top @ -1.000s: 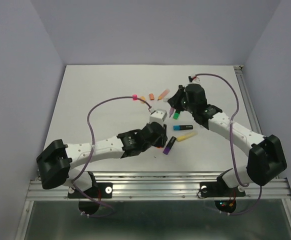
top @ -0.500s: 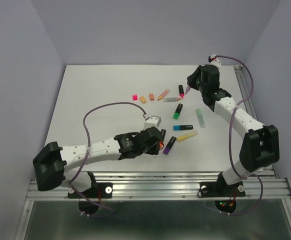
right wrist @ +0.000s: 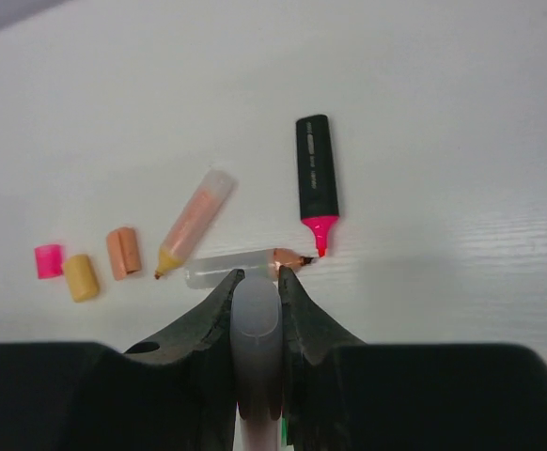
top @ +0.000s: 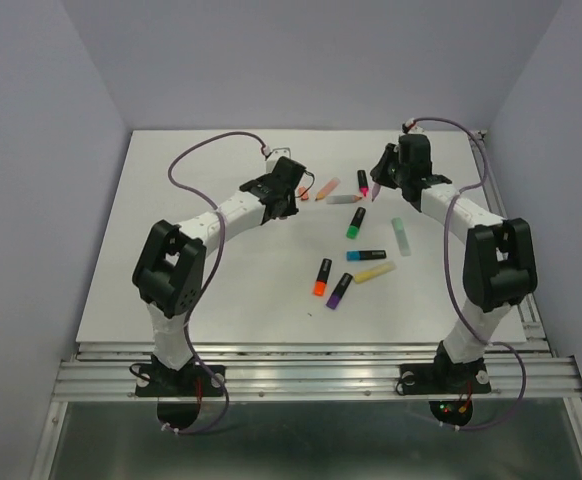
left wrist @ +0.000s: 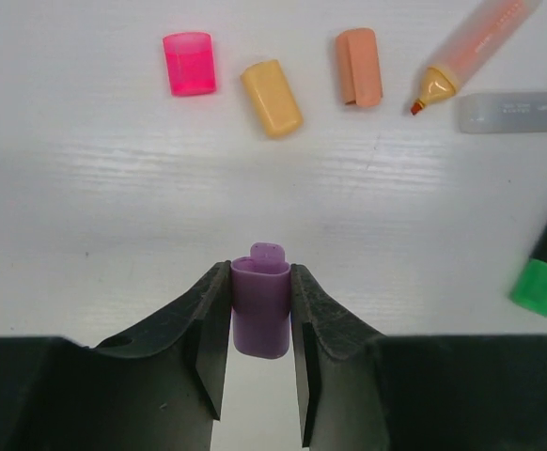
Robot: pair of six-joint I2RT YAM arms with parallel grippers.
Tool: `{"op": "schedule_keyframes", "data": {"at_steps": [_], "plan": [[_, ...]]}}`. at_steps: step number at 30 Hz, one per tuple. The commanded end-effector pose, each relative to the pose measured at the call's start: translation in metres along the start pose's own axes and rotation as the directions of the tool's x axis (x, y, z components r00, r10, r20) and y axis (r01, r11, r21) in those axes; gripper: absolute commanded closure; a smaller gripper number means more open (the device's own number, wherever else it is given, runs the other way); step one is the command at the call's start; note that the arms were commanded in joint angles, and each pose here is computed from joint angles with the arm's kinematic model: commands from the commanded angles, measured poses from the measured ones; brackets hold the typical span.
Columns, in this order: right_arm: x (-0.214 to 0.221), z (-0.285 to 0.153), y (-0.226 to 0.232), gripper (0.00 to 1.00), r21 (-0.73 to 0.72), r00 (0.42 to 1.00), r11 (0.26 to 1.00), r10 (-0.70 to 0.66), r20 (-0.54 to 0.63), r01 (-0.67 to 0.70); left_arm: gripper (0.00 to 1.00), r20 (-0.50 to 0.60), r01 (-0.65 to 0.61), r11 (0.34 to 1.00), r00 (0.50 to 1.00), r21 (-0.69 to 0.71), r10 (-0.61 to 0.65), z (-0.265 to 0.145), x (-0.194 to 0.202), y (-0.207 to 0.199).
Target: Open the pen caps
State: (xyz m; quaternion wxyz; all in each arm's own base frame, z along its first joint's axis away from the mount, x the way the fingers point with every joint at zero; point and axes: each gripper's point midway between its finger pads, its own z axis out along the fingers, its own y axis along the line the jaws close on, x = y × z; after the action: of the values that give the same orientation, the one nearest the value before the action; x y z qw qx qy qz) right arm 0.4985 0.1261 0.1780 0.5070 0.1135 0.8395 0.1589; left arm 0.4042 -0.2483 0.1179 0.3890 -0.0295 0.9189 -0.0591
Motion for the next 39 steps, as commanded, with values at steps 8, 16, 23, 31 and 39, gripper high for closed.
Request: {"op": "schedule_keyframes", "data": {"at_steps": [8,16,23,31,39], "plan": [[0.007,0.083,-0.046,0.99,0.023,0.982,0.996,-0.077,-0.174,0.082,1.00,-0.019,-0.023,0.999,1.000,-0.037,0.022,0.038,-0.043,0.023],[0.033,0.123,-0.069,0.95,0.095,0.970,0.990,-0.076,-0.232,0.100,1.00,-0.100,-0.026,0.996,0.995,-0.083,0.018,0.073,-0.031,0.036],[0.044,0.138,-0.075,0.91,0.100,0.969,0.990,-0.069,-0.238,0.096,0.96,-0.126,-0.032,0.997,0.992,-0.077,0.022,0.086,-0.028,0.035],[0.047,0.142,-0.077,0.64,0.110,0.968,0.990,-0.064,-0.243,0.093,0.83,-0.162,-0.050,0.994,0.986,-0.101,0.033,0.101,-0.022,0.036],[0.027,0.128,-0.067,0.43,0.100,0.977,0.993,-0.044,-0.208,0.066,0.51,-0.158,-0.045,0.995,0.987,-0.084,0.031,0.092,-0.028,0.033]]}}
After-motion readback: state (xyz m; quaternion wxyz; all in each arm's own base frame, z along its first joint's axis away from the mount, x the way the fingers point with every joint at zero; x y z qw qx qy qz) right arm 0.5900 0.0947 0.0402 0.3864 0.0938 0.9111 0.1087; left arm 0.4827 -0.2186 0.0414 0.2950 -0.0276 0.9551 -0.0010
